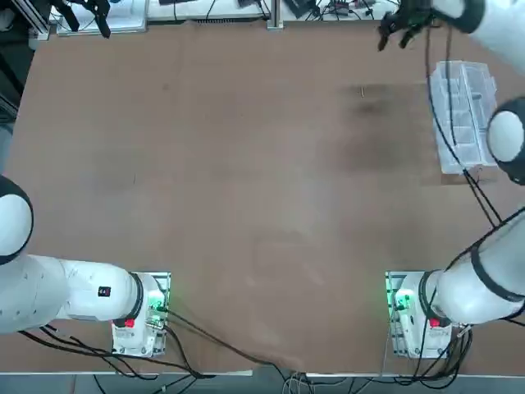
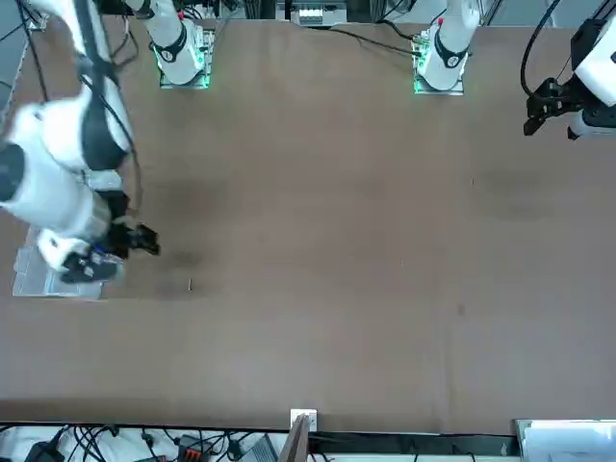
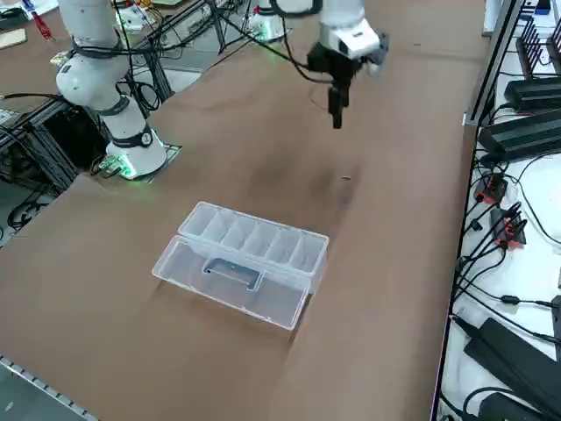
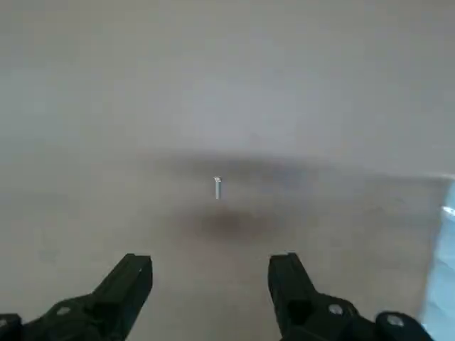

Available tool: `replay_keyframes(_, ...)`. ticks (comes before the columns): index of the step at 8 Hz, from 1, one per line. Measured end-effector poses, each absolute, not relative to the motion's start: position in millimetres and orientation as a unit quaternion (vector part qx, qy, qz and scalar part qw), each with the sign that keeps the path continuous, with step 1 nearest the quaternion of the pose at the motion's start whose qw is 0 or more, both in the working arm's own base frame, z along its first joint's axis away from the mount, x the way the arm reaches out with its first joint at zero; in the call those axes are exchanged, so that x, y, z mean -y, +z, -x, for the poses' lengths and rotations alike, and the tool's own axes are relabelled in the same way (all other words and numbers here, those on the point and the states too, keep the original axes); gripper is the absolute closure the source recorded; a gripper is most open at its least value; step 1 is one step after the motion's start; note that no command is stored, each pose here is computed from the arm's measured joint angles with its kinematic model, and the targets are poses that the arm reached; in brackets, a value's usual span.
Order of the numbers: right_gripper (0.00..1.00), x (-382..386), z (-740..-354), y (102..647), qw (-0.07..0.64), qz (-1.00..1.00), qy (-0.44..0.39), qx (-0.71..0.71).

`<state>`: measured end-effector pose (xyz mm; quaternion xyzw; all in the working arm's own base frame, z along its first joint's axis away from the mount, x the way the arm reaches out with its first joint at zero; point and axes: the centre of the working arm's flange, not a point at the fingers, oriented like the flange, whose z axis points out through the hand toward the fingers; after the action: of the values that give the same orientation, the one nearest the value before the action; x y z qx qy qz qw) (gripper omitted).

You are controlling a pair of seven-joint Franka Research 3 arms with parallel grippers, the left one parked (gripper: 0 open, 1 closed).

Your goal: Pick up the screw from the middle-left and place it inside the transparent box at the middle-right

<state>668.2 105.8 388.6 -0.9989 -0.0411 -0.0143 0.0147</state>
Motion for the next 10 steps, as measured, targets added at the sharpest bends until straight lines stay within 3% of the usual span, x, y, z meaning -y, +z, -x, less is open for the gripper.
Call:
replay_keyframes(5, 0.02, -117, -685, 284, 0.003, 1.000, -0.014, 0.020)
replay_keyframes(8, 0.09, -119, -686, 238, -0.001, 1.000, -0.011, -0.003)
replay_keyframes(10, 0.22, -120, -683, 210, -0.001, 1.000, -0.024, -0.016)
